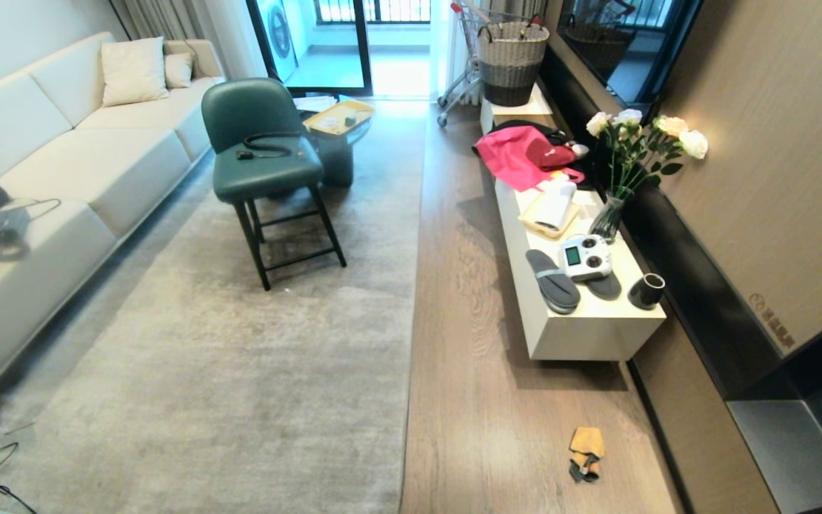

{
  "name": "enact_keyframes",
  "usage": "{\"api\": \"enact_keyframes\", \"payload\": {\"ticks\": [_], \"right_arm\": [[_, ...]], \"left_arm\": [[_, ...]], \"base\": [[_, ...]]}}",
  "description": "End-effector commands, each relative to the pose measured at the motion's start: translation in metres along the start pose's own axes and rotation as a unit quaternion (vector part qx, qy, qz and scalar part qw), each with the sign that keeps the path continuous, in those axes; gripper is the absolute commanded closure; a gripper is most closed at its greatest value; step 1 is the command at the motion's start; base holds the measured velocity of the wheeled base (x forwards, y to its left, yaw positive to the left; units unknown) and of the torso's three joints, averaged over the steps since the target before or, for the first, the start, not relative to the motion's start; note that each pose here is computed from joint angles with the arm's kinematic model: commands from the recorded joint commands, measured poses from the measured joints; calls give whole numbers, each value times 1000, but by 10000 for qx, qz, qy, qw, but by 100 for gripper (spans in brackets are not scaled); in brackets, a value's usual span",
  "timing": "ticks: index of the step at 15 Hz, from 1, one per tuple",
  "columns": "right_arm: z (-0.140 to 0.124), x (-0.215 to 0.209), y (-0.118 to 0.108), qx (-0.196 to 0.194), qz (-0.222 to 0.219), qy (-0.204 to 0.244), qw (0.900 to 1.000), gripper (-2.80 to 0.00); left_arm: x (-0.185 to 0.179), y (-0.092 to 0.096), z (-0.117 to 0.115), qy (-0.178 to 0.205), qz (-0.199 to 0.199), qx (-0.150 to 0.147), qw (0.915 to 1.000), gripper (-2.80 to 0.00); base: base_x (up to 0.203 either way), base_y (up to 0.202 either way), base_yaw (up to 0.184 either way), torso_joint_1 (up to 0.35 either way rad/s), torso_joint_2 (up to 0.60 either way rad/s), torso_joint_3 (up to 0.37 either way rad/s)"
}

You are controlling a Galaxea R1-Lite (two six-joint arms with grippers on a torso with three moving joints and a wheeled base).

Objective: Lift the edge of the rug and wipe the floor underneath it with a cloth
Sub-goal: Pick up the rag

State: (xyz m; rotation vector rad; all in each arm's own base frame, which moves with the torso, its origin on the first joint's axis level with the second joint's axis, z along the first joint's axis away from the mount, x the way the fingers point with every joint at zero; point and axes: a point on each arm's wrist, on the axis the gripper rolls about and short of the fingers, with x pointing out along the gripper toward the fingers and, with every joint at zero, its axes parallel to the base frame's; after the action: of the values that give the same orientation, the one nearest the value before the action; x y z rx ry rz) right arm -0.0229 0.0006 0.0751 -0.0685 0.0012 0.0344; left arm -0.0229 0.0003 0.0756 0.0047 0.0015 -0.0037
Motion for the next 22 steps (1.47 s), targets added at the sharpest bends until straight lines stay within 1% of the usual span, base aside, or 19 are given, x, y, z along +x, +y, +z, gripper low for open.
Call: {"api": "enact_keyframes", "payload": {"ticks": [1, 22], "right_arm": [[0, 0, 0, 74, -2, 4, 10000, 0], [0, 0, 0, 81, -3, -4, 10000, 0]], "left_arm": [[0, 0, 0, 0, 3, 0, 10000, 0], [0, 0, 0, 5, 3, 0, 10000, 0]], "base": [[0, 0, 0, 0, 0, 0], [0, 0, 0, 0, 0, 0]]}}
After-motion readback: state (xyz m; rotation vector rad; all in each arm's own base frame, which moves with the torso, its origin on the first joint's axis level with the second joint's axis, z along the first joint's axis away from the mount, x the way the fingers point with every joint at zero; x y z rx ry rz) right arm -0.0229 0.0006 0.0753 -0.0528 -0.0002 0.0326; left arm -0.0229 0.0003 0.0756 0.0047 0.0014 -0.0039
